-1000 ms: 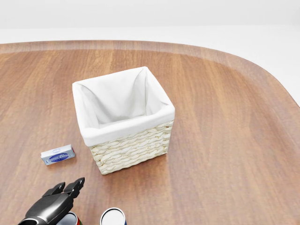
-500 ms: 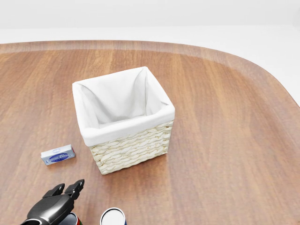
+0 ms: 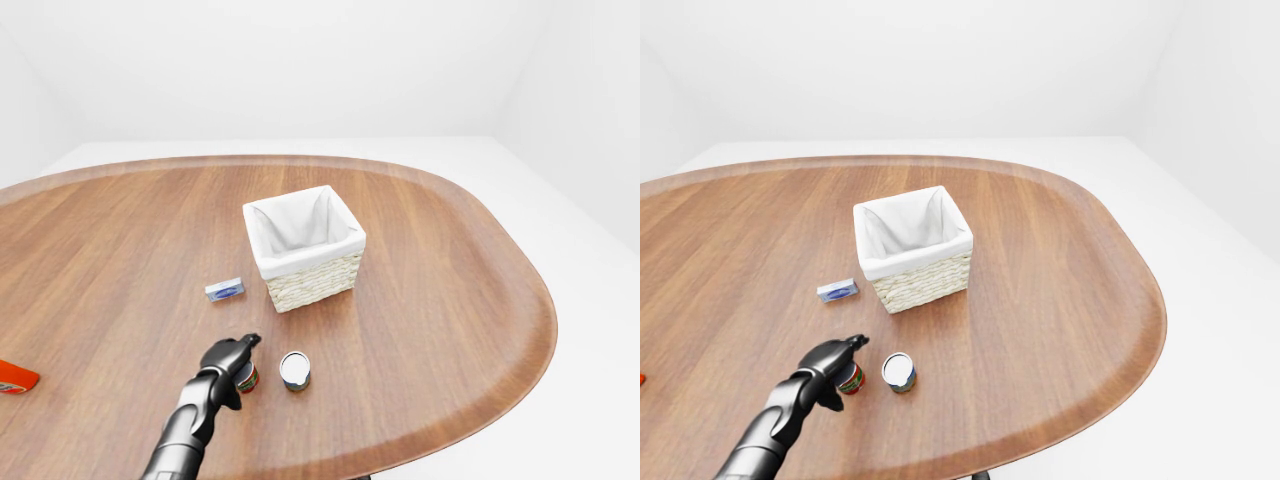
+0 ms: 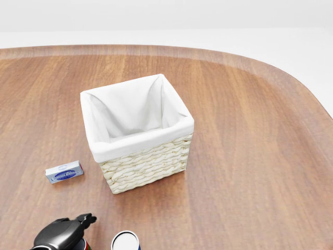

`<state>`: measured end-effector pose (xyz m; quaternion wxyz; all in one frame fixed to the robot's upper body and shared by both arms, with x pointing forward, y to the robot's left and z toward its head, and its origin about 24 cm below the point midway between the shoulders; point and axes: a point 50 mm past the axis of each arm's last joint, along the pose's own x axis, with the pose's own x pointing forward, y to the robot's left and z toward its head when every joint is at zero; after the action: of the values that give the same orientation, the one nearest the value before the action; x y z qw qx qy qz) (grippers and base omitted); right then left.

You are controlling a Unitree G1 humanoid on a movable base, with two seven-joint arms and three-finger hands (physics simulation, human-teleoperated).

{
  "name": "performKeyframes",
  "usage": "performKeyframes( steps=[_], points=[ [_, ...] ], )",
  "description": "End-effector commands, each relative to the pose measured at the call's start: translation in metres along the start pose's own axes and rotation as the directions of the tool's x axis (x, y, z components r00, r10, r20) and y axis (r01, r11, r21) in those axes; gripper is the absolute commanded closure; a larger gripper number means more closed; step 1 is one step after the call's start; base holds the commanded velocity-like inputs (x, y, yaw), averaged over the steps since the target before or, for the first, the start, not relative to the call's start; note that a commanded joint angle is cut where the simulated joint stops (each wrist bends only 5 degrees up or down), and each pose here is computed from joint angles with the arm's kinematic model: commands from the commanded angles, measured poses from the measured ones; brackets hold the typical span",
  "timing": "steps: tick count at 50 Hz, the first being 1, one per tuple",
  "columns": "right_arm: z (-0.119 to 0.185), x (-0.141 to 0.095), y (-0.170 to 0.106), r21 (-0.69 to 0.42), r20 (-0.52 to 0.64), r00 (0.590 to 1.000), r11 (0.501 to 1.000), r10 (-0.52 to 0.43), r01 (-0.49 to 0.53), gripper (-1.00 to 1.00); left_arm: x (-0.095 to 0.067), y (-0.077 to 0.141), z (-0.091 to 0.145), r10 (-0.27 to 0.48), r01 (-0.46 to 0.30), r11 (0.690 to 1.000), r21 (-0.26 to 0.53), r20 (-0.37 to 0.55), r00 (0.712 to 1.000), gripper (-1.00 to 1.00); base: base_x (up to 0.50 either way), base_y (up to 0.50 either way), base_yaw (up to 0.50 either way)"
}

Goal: Pick up the tomato sauce, and put it in the basket.

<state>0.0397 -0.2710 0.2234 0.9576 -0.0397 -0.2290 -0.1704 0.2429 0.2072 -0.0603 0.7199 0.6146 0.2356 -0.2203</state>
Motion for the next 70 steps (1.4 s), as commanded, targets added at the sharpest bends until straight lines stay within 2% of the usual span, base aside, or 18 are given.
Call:
performKeyframes(
  steps=[1,26,35,40,48,55,58,59,60,64,66,68,70],
  points=[
    [0.0,0.0,0.0,0.001,0.003,1.0,1.0,0.001,-0.001,-1.0,0.002,-0.004,-0.001,-0.015,0.015,1.0,0.0,-0.006,1.0,1.0,0.0,0.0,0.0],
    [0.001,0.001,0.0,-0.002,0.012,1.0,1.0,0.002,-0.002,-1.0,0.002,-0.007,-0.002,-0.035,0.035,0.999,-0.011,-0.006,0.999,1.0,0.0,0.0,0.0],
    [0.0,0.001,0.0,-0.002,0.004,1.0,1.0,0.001,-0.001,-1.0,-0.012,0.016,-0.002,0.016,-0.014,0.997,-0.078,0.028,0.999,1.0,0.0,0.0,0.0],
    [-0.001,0.001,0.001,-0.003,-0.008,1.0,1.0,0.001,-0.001,-1.0,-0.029,0.029,0.003,0.055,-0.047,0.993,-0.113,0.068,0.996,1.0,0.0,0.0,0.0],
    [-0.003,0.0,0.002,-0.003,-0.016,1.0,1.0,0.003,-0.003,-1.0,-0.046,0.043,0.006,0.097,-0.081,0.985,-0.154,0.1,0.99,1.0,0.0,0.0,0.0],
    [-0.003,0.0,0.001,-0.005,-0.022,1.0,1.0,-0.001,0.0,-1.0,-0.054,0.061,0.005,0.167,-0.142,0.969,-0.201,0.114,0.979,1.0,0.0,0.0,0.0],
    [-0.002,-0.001,0.0,-0.002,-0.016,1.0,1.0,-0.002,0.002,-1.0,-0.057,0.08,0.007,0.258,-0.218,0.942,-0.254,0.134,0.957,1.0,0.0,0.0,0.0],
    [-0.002,-0.001,0.0,-0.002,-0.012,1.0,1.0,-0.001,0.001,-1.0,-0.057,0.098,0.009,0.352,-0.313,0.914,-0.257,0.124,0.928,1.0,0.0,0.0,0.0],
    [-0.002,0.0,0.001,-0.004,-0.012,1.0,1.0,0.0,0.0,-1.0,-0.058,0.103,0.009,0.38,-0.342,0.906,-0.25,0.121,0.917,1.0,0.0,0.0,0.0],
    [-0.002,0.0,0.001,-0.004,-0.015,1.0,1.0,-0.001,0.001,-1.0,-0.061,0.114,0.012,0.436,-0.389,0.881,-0.271,0.14,0.889,1.0,0.0,0.0,0.0],
    [-0.002,0.0,0.001,-0.004,-0.015,1.0,1.0,-0.001,0.0,-1.0,-0.066,0.125,0.014,0.491,-0.439,0.852,-0.284,0.147,0.859,1.0,0.0,0.0,0.0],
    [-0.002,0.0,0.001,-0.005,-0.017,1.0,1.0,0.0,0.0,-1.0,-0.068,0.13,0.015,0.517,-0.462,0.838,-0.29,0.151,0.842,1.0,0.0,0.0,0.0],
    [-0.002,0.0,0.001,-0.004,-0.02,1.0,1.0,0.0,0.0,-1.0,-0.074,0.141,0.018,0.567,-0.504,0.807,-0.31,0.164,0.807,1.0,0.0,0.0,0.0]
  ],
)
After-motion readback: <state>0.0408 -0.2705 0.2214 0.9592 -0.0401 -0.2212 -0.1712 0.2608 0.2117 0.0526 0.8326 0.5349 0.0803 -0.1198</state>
